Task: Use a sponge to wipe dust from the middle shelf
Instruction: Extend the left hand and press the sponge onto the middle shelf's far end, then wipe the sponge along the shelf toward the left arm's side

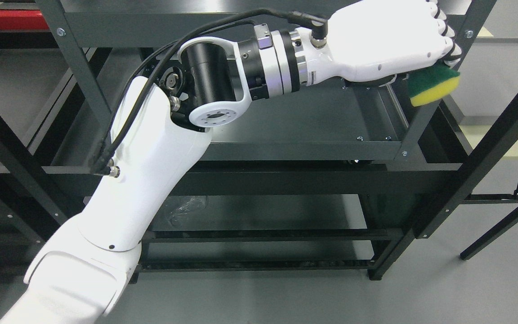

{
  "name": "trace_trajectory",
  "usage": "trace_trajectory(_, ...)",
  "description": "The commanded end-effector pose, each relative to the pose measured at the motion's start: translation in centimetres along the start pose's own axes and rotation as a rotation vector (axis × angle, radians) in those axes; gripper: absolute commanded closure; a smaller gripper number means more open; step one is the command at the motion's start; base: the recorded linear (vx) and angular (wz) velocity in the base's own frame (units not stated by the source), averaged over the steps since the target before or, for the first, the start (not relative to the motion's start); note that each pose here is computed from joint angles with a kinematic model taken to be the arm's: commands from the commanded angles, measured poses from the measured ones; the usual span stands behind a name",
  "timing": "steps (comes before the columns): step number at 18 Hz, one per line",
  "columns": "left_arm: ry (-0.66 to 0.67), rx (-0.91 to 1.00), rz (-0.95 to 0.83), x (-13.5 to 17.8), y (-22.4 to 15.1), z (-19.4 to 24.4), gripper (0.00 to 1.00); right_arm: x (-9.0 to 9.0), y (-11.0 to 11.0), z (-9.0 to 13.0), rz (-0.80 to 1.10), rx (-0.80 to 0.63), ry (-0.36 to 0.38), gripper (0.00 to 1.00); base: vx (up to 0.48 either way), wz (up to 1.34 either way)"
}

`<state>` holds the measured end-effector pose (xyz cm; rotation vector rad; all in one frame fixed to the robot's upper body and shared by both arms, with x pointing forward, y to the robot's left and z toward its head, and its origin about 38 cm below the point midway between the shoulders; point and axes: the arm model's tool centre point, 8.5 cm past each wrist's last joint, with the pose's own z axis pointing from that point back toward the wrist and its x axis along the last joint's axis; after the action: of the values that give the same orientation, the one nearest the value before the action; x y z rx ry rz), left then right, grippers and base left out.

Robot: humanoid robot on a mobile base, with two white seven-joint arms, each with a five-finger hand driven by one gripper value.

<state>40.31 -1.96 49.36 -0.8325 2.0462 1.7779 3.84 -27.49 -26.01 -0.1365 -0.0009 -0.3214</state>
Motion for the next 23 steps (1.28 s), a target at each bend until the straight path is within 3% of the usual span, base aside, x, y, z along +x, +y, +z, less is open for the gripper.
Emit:
trace_trajectory(1, 0.129, -0.086, -0.057, -5.1, -1.4, 6.5, 1.00, 1.0, -1.0, 0.0, -0.003, -0.013, -0.022, 0.00, 0.000, 0.00)
trace_trajectory(5, 0.254, -0.108, -0.088, -8.3, -0.6, 13.6, 1.00, 1.0, -1.0, 0.0, -0.003, -0.013, -0.022, 0.00, 0.000, 0.00)
trace_trajectory(9, 0.376, -0.109, -0.093, -9.6, 1.1, 17.9, 1.00, 1.0, -1.0, 0.0, -0.003, -0.013, -0.022, 0.00, 0.000, 0.00)
trace_trajectory(17, 0.456, -0.128, -0.020, -10.4, 3.2, 26.2, 1.00, 1.0, -1.0, 0.0, -0.003, -0.013, -0.022, 0.00, 0.000, 0.00)
trace_trajectory(23, 0.486, -0.180, -0.003, -9.1, 3.7, 32.4, 1.00, 1.0, -1.0, 0.0, -0.003, -0.013, -0.022, 0.00, 0.000, 0.00)
